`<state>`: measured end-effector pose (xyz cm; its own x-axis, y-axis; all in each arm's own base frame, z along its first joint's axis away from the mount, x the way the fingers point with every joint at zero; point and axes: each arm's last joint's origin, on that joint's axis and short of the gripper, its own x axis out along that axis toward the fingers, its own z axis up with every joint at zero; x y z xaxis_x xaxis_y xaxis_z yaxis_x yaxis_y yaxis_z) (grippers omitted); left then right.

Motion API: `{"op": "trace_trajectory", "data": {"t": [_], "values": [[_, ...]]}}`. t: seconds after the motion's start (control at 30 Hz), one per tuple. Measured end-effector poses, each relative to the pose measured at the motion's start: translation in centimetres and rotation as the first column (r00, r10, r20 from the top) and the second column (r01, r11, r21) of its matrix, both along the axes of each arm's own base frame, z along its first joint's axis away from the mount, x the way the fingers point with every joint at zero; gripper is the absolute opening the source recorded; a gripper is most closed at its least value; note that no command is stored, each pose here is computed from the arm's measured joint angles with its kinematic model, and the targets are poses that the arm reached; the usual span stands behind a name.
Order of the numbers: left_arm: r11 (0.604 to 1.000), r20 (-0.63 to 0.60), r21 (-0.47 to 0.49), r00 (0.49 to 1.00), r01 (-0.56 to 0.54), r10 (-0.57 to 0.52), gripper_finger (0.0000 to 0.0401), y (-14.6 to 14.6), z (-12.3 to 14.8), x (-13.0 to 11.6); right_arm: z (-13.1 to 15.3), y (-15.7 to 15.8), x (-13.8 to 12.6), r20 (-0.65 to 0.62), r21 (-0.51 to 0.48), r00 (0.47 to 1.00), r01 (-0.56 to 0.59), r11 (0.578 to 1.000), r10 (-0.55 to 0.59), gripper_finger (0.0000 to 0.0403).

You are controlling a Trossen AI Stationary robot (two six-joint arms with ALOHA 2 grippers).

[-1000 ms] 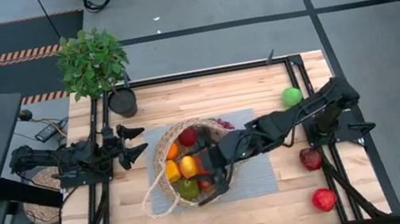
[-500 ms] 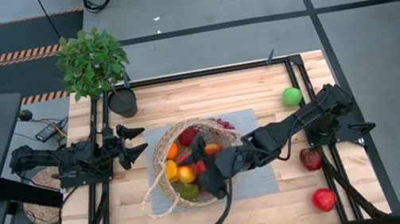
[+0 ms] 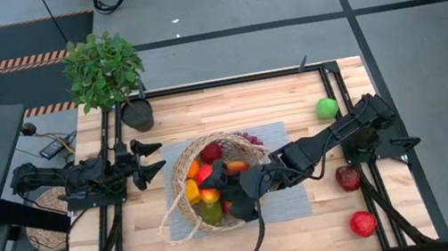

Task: Build produce basket
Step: Put the red mango into the brown basket

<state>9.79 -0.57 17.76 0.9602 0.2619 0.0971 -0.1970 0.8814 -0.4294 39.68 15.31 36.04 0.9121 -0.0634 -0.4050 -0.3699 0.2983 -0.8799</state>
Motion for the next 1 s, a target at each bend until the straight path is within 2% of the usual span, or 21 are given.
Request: {"op": "trace_trajectory", "data": {"t": [0.4, 0.5, 0.6, 0.67, 0.77, 0.87, 1.0], "values": [[1.000, 0.000, 0.000, 1.000, 0.000, 0.000, 0.0389, 0.0, 0.0, 0.0, 0.0, 0.0, 0.0, -0.001, -0.009, 1.000, -0.001, 1.000, 0.001, 0.0291], [1.000, 0.000, 0.000, 1.000, 0.000, 0.000, 0.0389, 0.0, 0.0, 0.0, 0.0, -0.3, 0.1, 0.000, 0.083, 1.000, 0.027, 0.996, -0.028, 0.0291], [1.000, 0.000, 0.000, 1.000, 0.000, 0.000, 0.0389, 0.0, 0.0, 0.0, 0.0, -0.9, 0.4, -0.007, 0.250, 0.996, 0.086, 0.964, -0.087, 0.0291], [1.000, 0.000, 0.000, 1.000, 0.000, 0.000, 0.0389, 0.0, 0.0, 0.0, -0.1, -1.4, 0.6, -0.020, 0.378, 0.988, 0.148, 0.914, -0.151, 0.0291], [1.000, 0.000, 0.000, 1.000, 0.000, 0.000, 0.0389, 0.0, 0.0, 0.0, -0.1, -2.1, 0.8, -0.058, 0.548, 0.966, 0.243, 0.801, -0.253, 0.0291], [1.000, 0.000, 0.000, 1.000, 0.000, 0.000, 0.0389, 0.0, 0.0, 0.0, -0.2, -2.8, 0.9, -0.109, 0.688, 0.934, 0.317, 0.653, -0.339, 0.0291], [1.000, 0.000, 0.000, 1.000, 0.000, 0.000, 0.0389, 0.0, 0.0, 0.0, -0.2, -3.4, 1.1, -0.181, 0.824, 0.888, 0.372, 0.428, -0.423, 0.0291]]}}
